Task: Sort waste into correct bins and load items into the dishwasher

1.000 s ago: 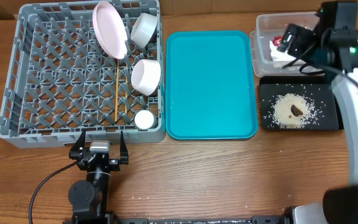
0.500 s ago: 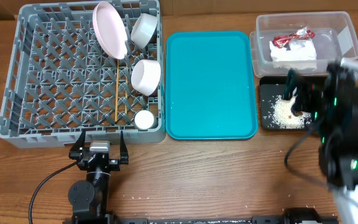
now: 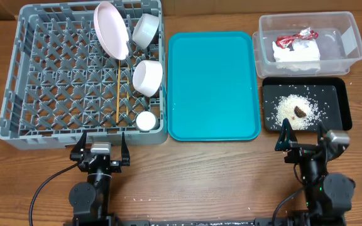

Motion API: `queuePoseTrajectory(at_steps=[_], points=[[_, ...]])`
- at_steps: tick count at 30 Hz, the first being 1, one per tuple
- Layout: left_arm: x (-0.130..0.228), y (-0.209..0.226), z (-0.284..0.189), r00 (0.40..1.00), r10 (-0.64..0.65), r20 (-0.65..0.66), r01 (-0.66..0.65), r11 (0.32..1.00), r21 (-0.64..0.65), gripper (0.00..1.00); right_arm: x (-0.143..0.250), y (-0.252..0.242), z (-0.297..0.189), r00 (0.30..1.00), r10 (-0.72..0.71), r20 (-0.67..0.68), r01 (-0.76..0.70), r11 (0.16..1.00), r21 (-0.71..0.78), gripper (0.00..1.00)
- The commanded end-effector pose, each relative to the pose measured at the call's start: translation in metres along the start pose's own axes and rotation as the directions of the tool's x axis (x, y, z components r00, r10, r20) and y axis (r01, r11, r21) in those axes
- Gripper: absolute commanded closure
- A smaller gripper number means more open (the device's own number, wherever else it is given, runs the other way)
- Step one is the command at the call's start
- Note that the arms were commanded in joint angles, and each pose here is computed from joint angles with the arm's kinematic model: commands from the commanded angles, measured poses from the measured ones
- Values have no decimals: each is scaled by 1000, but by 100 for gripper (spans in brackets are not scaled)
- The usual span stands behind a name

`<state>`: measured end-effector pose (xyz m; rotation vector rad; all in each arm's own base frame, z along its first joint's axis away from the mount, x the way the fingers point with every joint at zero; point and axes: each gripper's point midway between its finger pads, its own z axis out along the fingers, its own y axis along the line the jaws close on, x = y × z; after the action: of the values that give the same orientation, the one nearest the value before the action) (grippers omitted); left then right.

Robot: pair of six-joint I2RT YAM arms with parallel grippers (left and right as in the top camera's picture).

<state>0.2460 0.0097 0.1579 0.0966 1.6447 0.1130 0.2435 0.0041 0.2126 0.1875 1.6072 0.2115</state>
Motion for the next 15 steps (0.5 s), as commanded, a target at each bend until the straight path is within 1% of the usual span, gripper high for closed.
queuePoseTrajectory(at_steps=[1,9,12,15], points=[[1,2,0,1000,18,4,-18,1000,-11,0,-7,2,-6,996,-4,85,6,1000,-21,0],[1,2,0,1000,18,4,-18,1000,-11,0,-22,7,-6,973,-1,232,16,998,-67,0],[1,2,0,1000,18,4,-18,1000,-11,0,-14,6,-4,974,-1,225,17,997,-71,0],[1,2,0,1000,18,4,-18,1000,-11,0,0,7,0,983,-3,184,19,996,-85,0]])
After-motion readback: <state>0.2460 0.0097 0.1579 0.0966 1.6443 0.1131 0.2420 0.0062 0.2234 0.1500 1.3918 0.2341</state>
